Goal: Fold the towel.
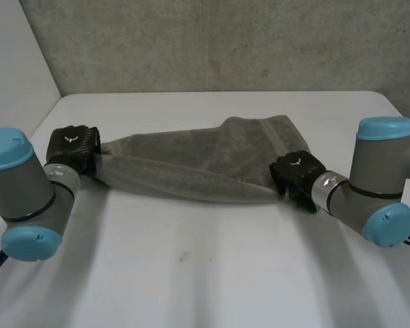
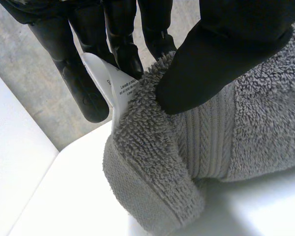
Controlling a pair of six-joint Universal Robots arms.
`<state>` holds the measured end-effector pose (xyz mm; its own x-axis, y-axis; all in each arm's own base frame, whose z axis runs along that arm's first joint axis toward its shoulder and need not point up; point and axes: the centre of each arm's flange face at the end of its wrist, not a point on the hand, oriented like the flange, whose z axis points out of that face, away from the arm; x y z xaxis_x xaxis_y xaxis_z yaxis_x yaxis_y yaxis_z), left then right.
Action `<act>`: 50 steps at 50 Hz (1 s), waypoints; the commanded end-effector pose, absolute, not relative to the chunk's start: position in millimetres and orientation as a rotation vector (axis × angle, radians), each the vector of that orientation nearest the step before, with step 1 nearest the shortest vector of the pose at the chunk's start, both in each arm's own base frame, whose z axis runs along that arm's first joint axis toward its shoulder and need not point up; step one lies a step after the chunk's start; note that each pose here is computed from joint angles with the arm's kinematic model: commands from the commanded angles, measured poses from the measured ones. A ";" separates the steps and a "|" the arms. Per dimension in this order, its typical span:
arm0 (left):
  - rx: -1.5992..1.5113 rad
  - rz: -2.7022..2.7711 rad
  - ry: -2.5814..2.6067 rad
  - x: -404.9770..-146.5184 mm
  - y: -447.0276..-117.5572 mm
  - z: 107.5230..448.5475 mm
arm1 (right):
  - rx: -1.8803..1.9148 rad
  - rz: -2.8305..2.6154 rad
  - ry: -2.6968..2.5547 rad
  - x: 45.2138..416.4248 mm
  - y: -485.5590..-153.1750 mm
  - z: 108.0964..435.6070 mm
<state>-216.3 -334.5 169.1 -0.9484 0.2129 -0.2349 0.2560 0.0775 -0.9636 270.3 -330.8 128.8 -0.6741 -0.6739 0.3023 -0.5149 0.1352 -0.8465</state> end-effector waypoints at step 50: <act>0.516 -2.112 2.253 -218.1 -301.5 203.8 | -0.368 -1.757 2.316 205.7 -354.2 187.6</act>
<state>-216.9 -312.5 195.0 -0.9489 0.2189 -0.2274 0.2411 0.0377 -0.9698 207.2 -353.0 136.9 -0.9516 -0.2885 -0.1060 -0.0229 0.4104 -0.9116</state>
